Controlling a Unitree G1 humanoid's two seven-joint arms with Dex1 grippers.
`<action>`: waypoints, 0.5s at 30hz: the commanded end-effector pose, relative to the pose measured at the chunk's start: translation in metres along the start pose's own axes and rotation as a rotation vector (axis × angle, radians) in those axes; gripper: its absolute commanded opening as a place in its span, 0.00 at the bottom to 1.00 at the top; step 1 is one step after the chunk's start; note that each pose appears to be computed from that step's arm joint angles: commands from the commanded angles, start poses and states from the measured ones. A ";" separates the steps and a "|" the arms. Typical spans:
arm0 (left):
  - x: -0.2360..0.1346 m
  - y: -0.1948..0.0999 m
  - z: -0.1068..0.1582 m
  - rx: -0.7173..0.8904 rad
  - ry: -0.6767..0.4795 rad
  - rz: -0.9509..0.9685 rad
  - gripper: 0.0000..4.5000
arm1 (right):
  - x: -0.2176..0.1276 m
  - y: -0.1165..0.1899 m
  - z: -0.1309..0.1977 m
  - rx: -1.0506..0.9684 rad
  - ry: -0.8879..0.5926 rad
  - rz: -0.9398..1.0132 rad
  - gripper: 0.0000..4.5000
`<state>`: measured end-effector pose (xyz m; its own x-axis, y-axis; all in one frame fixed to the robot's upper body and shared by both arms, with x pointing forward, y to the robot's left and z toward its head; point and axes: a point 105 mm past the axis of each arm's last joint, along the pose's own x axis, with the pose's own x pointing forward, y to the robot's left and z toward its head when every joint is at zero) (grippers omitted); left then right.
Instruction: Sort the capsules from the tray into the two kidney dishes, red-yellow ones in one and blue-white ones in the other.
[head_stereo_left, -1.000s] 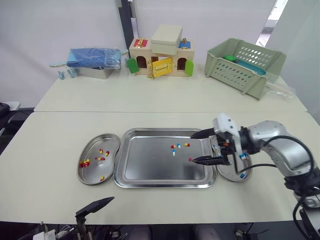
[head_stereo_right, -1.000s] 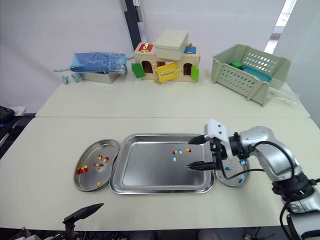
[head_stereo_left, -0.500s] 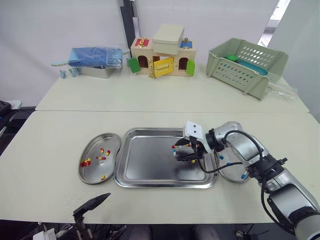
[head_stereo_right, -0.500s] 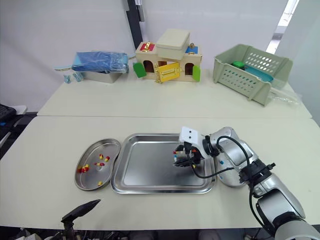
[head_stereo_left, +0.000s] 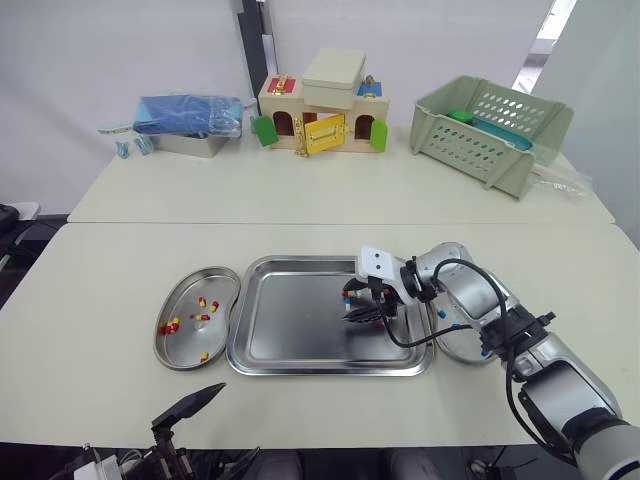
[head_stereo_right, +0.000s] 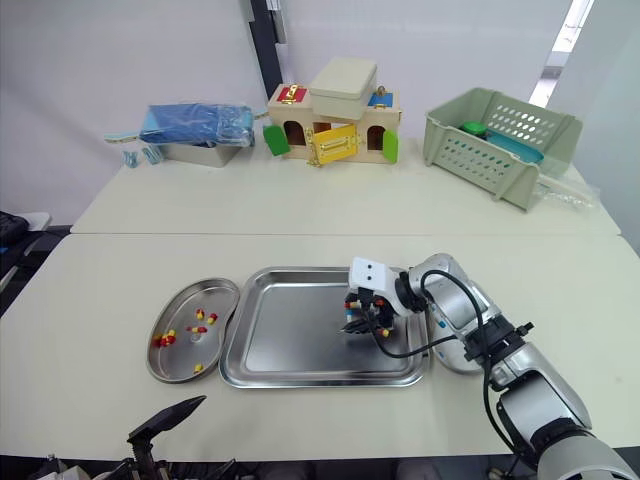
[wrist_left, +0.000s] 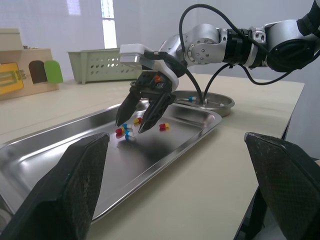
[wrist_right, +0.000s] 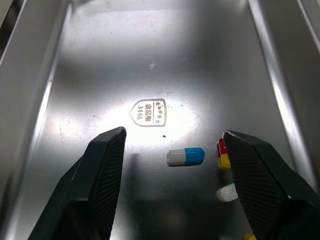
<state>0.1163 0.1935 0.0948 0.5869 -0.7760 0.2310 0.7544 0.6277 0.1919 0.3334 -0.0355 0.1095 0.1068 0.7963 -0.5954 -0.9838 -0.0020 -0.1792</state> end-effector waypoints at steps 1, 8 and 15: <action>0.000 -0.003 0.003 0.012 0.000 -0.005 1.00 | -0.002 0.000 0.008 -0.043 -0.017 0.001 0.73; 0.001 -0.002 0.004 0.013 0.003 -0.002 1.00 | 0.001 0.000 0.007 -0.040 -0.016 -0.003 0.73; 0.002 -0.001 0.005 0.012 0.008 -0.002 1.00 | 0.001 -0.002 0.002 -0.043 0.001 -0.008 0.64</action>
<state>0.1178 0.1938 0.0950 0.5973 -0.7705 0.2228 0.7497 0.6350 0.1862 0.3347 -0.0347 0.1049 0.1128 0.7869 -0.6067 -0.9815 -0.0069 -0.1914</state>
